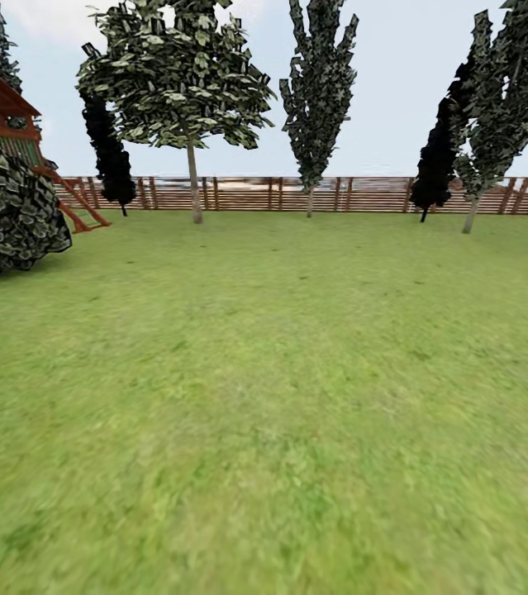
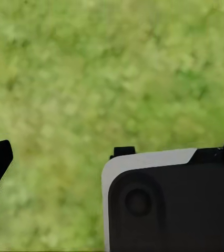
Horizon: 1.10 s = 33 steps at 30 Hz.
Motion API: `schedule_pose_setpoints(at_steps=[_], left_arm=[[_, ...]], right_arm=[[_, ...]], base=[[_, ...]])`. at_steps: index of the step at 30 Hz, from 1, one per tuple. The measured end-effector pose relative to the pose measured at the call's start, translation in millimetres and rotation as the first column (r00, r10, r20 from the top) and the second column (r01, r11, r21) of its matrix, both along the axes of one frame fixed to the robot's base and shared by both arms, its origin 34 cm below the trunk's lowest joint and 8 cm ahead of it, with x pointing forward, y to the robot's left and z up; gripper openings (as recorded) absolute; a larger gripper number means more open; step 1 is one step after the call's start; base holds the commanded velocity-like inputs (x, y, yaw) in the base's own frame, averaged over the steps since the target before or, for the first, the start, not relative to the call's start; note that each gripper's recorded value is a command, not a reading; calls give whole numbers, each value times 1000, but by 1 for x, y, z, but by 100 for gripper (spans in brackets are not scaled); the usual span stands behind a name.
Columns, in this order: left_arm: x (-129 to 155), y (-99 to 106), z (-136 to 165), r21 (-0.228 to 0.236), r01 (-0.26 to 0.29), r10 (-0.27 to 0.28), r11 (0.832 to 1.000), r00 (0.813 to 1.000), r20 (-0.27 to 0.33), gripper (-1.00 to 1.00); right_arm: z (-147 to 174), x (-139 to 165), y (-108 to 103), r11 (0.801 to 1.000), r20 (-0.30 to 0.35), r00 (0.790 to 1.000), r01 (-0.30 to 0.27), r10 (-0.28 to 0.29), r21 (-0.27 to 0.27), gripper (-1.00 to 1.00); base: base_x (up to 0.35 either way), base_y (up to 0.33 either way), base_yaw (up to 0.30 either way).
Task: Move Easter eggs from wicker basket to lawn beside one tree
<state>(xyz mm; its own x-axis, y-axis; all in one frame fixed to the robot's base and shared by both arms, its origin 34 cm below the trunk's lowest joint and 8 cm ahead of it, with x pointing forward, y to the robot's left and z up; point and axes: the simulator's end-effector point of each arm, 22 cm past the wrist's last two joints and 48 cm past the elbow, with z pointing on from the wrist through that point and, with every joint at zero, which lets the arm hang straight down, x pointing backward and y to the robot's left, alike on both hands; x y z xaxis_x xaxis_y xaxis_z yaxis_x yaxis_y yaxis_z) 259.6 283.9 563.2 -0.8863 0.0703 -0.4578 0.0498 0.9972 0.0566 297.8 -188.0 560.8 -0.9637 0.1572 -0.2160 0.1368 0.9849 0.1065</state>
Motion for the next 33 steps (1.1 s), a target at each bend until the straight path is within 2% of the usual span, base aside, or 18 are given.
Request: schedule_pose_setpoints(at_steps=[33], left_arm=[[0, 0, 0, 0, 0, 0, 1000, 1000, 0, 100]], right_arm=[[0, 0, 0, 1000, 0, 1000, 1, -1, 0, 100]], base=[[338, 0, 0]])
